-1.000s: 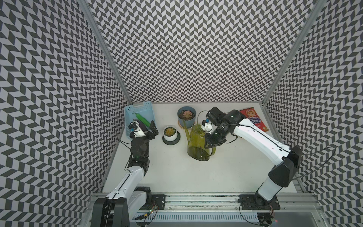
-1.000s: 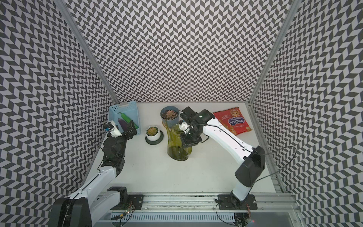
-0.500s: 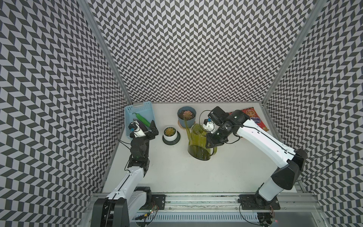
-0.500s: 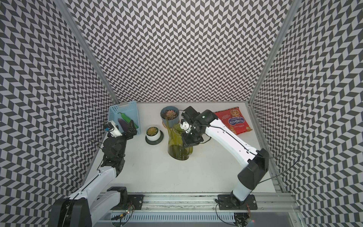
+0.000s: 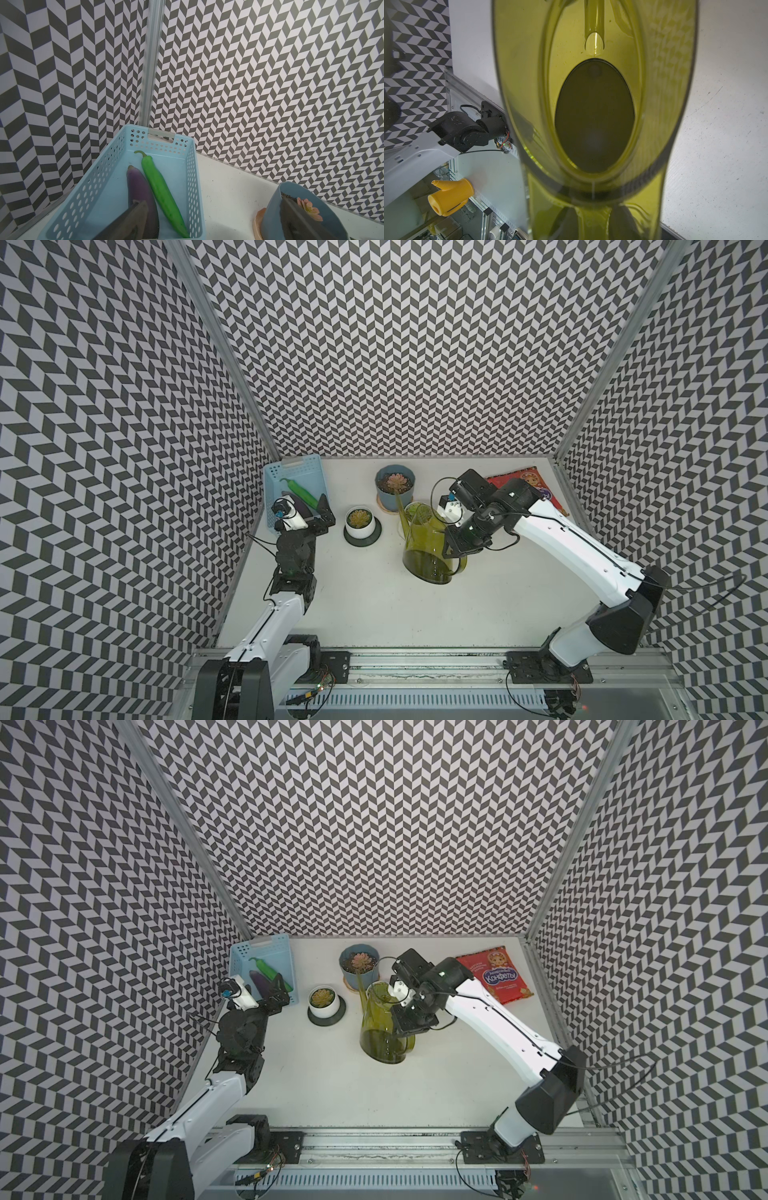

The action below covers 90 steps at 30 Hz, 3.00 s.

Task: Water the succulent around the soil edge
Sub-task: Place the watering can at the center of the board.

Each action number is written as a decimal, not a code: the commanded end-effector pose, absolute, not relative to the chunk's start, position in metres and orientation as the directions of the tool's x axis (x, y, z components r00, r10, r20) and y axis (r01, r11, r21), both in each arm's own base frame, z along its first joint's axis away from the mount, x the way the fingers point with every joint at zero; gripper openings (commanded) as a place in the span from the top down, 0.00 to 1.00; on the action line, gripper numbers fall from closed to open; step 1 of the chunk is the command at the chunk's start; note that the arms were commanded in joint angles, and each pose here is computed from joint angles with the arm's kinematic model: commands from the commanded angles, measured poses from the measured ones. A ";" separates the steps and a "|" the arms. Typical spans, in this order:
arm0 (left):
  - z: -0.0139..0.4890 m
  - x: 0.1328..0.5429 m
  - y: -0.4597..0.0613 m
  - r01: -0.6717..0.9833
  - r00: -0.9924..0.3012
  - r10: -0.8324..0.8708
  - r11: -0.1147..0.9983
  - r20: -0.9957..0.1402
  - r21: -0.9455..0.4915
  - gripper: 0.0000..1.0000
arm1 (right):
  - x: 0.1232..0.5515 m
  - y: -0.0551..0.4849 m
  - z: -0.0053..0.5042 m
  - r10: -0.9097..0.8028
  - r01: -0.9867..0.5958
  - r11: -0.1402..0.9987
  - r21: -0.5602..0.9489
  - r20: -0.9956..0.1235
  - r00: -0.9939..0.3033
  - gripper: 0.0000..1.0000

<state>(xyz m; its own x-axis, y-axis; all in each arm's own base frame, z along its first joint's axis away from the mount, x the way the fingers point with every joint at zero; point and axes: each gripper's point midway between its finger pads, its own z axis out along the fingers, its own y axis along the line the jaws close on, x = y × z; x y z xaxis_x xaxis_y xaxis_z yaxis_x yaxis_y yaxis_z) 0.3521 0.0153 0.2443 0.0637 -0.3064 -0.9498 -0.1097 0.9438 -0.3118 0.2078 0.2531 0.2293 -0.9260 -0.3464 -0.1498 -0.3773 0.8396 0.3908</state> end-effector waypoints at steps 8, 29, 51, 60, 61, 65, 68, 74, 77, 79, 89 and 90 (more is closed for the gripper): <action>0.262 0.353 0.010 -0.068 0.106 -0.315 0.944 -0.943 -0.323 0.00 | 0.224 0.240 0.245 -0.289 -0.364 0.841 0.400 -0.236 -0.928 1.00; 0.260 0.355 0.010 -0.072 0.096 -0.309 0.946 -0.946 -0.316 0.00 | 0.250 0.223 0.258 -0.244 -0.345 0.829 0.440 -0.271 -0.931 0.99; 0.261 0.355 0.011 -0.075 0.100 -0.307 0.946 -0.946 -0.315 0.00 | 0.260 0.232 0.286 -0.218 -0.358 0.761 0.542 -0.305 -0.927 0.99; 0.261 0.356 0.010 -0.073 0.097 -0.307 0.946 -0.947 -0.315 0.00 | 0.261 0.229 0.288 -0.214 -0.360 0.768 0.530 -0.317 -0.924 0.99; 0.262 0.356 0.011 -0.074 0.099 -0.307 0.946 -0.946 -0.315 0.00 | 0.260 0.229 0.288 -0.215 -0.359 0.768 0.530 -0.316 -0.924 1.00; 0.265 0.356 0.008 -0.059 0.103 -0.308 0.947 -0.946 -0.315 0.00 | 0.256 0.227 0.283 -0.216 -0.353 0.771 0.530 -0.304 -0.928 1.00; 0.272 0.357 0.000 -0.009 0.102 -0.311 0.950 -0.945 -0.313 0.00 | 0.251 0.227 0.282 -0.222 -0.358 0.771 0.527 -0.304 -0.926 0.99; 0.284 0.368 -0.018 0.087 0.066 -0.336 0.940 -0.940 -0.330 0.00 | 0.239 0.230 0.278 -0.251 -0.376 0.765 0.523 -0.295 -0.922 0.99; 0.287 0.371 -0.021 0.102 0.054 -0.344 0.936 -0.938 -0.337 0.00 | 0.234 0.232 0.276 -0.266 -0.388 0.767 0.512 -0.296 -0.917 0.99; 0.287 0.371 -0.023 0.108 0.053 -0.351 0.933 -0.935 -0.344 0.00 | 0.233 0.232 0.276 -0.271 -0.392 0.767 0.507 -0.299 -0.915 0.99; 0.310 0.364 -0.064 0.248 0.003 -0.394 0.891 -0.919 -0.381 0.00 | 0.235 0.239 0.284 -0.286 -0.423 0.762 0.491 -0.331 -0.899 0.99; 0.317 0.361 -0.073 0.281 0.002 -0.395 0.882 -0.919 -0.379 0.00 | 0.235 0.242 0.288 -0.291 -0.433 0.757 0.489 -0.342 -0.894 0.99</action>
